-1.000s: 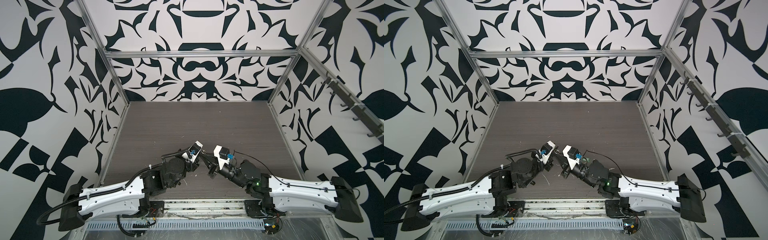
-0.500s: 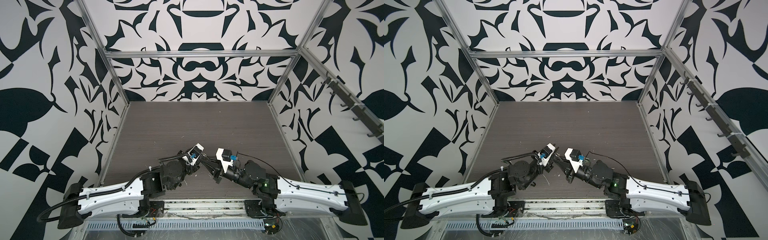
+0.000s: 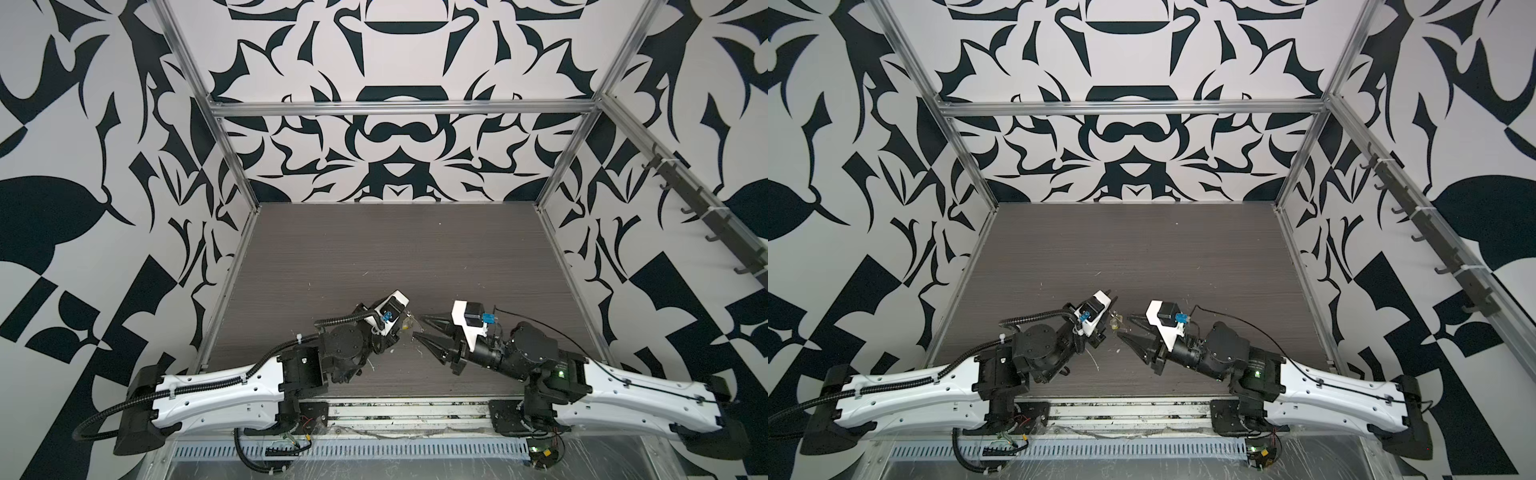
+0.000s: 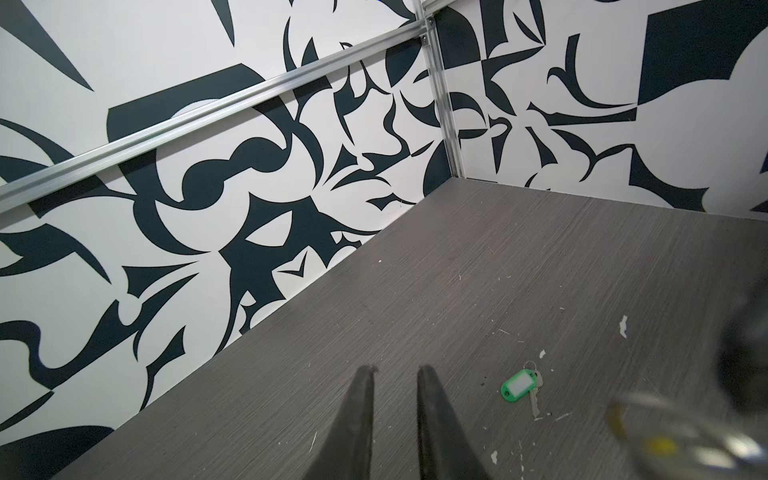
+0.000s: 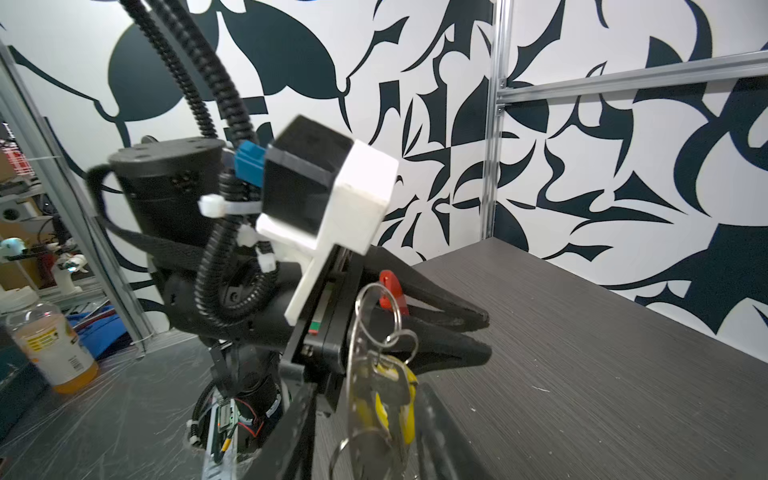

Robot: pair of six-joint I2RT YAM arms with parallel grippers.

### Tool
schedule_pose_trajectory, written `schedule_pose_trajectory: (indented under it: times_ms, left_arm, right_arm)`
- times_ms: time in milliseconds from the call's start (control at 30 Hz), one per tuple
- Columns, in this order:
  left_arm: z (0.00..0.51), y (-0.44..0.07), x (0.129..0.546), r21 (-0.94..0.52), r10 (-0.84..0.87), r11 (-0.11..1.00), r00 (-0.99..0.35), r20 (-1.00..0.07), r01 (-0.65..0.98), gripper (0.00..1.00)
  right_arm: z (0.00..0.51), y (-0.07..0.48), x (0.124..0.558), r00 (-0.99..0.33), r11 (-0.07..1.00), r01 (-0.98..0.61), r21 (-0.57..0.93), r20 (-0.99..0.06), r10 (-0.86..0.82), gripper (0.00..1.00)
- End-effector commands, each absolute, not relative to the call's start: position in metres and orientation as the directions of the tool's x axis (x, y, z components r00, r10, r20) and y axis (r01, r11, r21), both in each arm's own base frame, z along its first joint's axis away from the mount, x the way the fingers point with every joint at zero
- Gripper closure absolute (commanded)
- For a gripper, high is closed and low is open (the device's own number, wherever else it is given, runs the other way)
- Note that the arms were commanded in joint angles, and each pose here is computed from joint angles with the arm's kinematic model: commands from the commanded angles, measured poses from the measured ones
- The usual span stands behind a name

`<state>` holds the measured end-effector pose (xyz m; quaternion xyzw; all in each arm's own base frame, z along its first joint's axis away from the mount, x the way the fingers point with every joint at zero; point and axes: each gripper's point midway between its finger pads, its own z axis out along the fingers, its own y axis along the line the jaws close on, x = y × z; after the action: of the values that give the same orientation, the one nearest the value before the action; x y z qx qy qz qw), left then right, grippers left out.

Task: Remove the keys from the keyring

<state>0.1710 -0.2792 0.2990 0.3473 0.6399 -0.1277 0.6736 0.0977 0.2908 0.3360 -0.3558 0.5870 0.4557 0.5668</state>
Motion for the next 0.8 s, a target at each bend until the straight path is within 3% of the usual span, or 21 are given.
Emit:
schedule_pose_trajectory:
  times_ms: [0, 467, 600, 767]
  left_arm:
    - [0.323, -0.276, 0.167, 0.271, 0.223, 0.728, 0.155, -0.962, 0.630, 0.98]
    - [0.328, -0.286, 0.116, 0.208, 0.173, 0.475, 0.141, -0.975, 0.855, 1.00]
    - [0.321, -0.292, 0.093, 0.286, 0.169, 0.335, 0.241, -0.956, 0.898, 1.00]
    - [0.326, -0.288, 0.081, 0.320, 0.111, 0.288, 0.301, -0.947, 0.902, 1.00]
  right_arm:
    - [0.364, 0.279, 0.084, -0.091, 0.274, -0.954, 0.124, -0.987, 0.129, 0.57]
    - [0.382, 0.267, 0.071, -0.095, 0.218, -0.967, 0.131, -0.981, 0.167, 0.58]
    - [0.384, 0.274, 0.062, -0.110, 0.160, -0.978, 0.135, -0.982, 0.152, 0.58]
    - [0.387, 0.278, 0.049, -0.137, 0.076, -0.986, 0.148, -0.981, 0.134, 0.58]
